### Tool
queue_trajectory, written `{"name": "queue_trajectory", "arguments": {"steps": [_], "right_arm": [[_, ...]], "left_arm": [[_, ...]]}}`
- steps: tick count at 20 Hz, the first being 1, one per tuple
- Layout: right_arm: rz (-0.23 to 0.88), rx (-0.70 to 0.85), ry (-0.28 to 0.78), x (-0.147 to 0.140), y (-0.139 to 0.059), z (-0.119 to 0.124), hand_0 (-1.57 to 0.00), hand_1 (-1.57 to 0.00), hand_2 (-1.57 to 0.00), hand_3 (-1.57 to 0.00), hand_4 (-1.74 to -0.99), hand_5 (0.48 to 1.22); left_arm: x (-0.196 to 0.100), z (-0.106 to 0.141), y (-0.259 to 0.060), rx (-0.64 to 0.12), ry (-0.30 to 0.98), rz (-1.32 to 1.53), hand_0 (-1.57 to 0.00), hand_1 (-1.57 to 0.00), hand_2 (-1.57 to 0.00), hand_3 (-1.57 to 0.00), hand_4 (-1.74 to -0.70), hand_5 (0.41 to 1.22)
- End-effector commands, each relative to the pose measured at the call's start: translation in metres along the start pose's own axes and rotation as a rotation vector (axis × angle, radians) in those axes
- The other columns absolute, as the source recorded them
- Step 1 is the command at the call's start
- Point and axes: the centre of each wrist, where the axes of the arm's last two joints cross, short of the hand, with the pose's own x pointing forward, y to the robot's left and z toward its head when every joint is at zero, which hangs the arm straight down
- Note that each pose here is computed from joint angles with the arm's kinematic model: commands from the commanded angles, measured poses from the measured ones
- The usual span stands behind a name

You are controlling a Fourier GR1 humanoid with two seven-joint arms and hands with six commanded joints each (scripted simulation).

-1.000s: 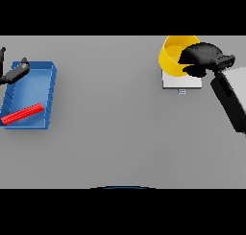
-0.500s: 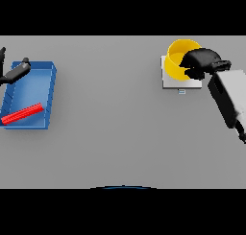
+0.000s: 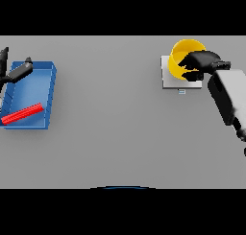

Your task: Pick up the red beaker and tilt it to pour out 1 green nut into yellow bowl. Pick up the yellow bowl and place it on the metallic measuring scale.

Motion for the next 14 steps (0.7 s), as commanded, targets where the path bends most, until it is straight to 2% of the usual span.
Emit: {"name": "queue_trajectory", "arguments": {"steps": [1, 3, 6, 9, 14], "right_arm": [[-0.004, 0.006, 0.000, -0.0009, -0.0010, -0.0003, -0.98, -0.87, -0.95, -0.76, -1.504, 0.983], [-0.004, 0.024, 0.002, -0.0025, -0.0032, -0.0006, -0.62, -0.55, -0.69, -0.67, -1.444, 0.887], [-0.004, 0.032, -0.012, -0.0011, -0.0035, -0.0037, -0.32, -0.28, -0.45, -0.57, -1.397, 0.799], [0.014, 0.051, -0.029, -0.0008, 0.0003, -0.0067, -0.16, -0.14, -0.29, -0.47, -1.356, 0.755], [0.029, 0.074, -0.023, -0.0032, 0.0008, -0.0073, -0.05, -0.05, -0.12, -0.35, -1.308, 0.733]], "left_arm": [[0.0018, -0.0021, 0.0021, 0.005, 0.005, 0.001, 0.00, 0.00, 0.00, 0.00, -0.81, 0.744], [-0.0025, -0.0045, 0.0055, 0.011, 0.004, -0.007, 0.00, 0.00, 0.00, 0.00, -0.81, 0.742], [-0.0022, -0.0083, 0.0017, 0.007, -0.001, -0.002, 0.00, 0.00, 0.00, 0.00, -0.81, 0.739], [0.0002, -0.0076, -0.0025, -0.005, 0.000, 0.005, 0.00, 0.00, 0.00, 0.00, -0.81, 0.736], [-0.0011, -0.0058, 0.0008, 0.008, -0.003, 0.009, 0.00, 0.00, 0.00, 0.00, -0.82, 0.734]]}}
